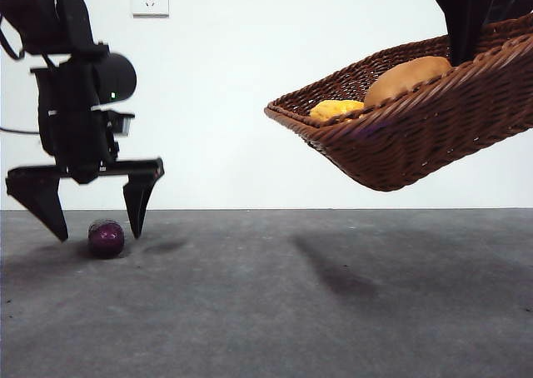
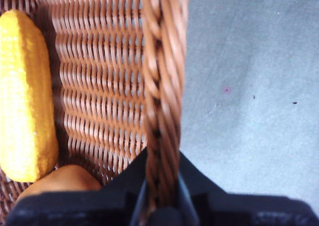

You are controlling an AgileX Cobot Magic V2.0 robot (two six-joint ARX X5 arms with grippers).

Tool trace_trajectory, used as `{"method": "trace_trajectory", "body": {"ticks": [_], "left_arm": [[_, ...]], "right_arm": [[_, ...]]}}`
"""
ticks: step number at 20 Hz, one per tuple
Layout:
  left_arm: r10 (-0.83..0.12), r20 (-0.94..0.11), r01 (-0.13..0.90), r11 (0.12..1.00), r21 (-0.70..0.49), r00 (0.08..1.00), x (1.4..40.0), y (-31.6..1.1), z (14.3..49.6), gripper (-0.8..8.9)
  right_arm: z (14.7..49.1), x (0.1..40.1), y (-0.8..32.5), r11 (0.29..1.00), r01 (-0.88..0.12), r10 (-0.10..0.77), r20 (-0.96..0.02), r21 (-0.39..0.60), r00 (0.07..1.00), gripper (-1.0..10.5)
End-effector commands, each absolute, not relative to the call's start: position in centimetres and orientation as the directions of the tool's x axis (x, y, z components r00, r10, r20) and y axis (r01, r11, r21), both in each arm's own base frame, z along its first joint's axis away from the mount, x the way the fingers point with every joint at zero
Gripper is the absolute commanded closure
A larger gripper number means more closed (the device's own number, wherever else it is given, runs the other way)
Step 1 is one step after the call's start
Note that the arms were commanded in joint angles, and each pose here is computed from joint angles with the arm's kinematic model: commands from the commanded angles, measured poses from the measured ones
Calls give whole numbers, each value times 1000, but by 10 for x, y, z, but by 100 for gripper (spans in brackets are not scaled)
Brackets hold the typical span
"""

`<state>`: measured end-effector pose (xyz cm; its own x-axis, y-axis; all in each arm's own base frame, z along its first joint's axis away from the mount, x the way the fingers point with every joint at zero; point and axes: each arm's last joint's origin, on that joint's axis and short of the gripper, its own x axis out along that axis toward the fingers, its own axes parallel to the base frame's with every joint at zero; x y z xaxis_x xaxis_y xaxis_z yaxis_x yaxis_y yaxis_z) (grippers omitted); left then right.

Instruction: Help me put the vegetables on the table into the basket

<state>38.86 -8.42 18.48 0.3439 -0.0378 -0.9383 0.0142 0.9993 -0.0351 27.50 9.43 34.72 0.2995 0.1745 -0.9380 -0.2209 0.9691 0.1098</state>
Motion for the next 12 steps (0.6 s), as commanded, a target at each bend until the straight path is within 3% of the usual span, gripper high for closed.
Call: {"method": "trace_trajectory", "body": {"ticks": [1, 4, 8, 12], "left_arm": [[-39, -939, 17, 999, -36, 342, 392, -83, 176, 278], [-41, -935, 14, 999, -39, 352, 393, -83, 176, 290], [-52, -941, 32, 999, -44, 333, 393, -81, 173, 621], [-50, -942, 50, 998, -36, 332, 393, -80, 173, 826]], "right_arm": [[348, 275, 95, 966, -230, 184, -935, 116, 302, 957], [348, 275, 95, 967, -228, 184, -935, 116, 302, 957], [348, 275, 95, 967, -226, 184, -936, 117, 301, 957], [348, 274, 95, 967, -225, 181, -939, 116, 294, 957]]}}
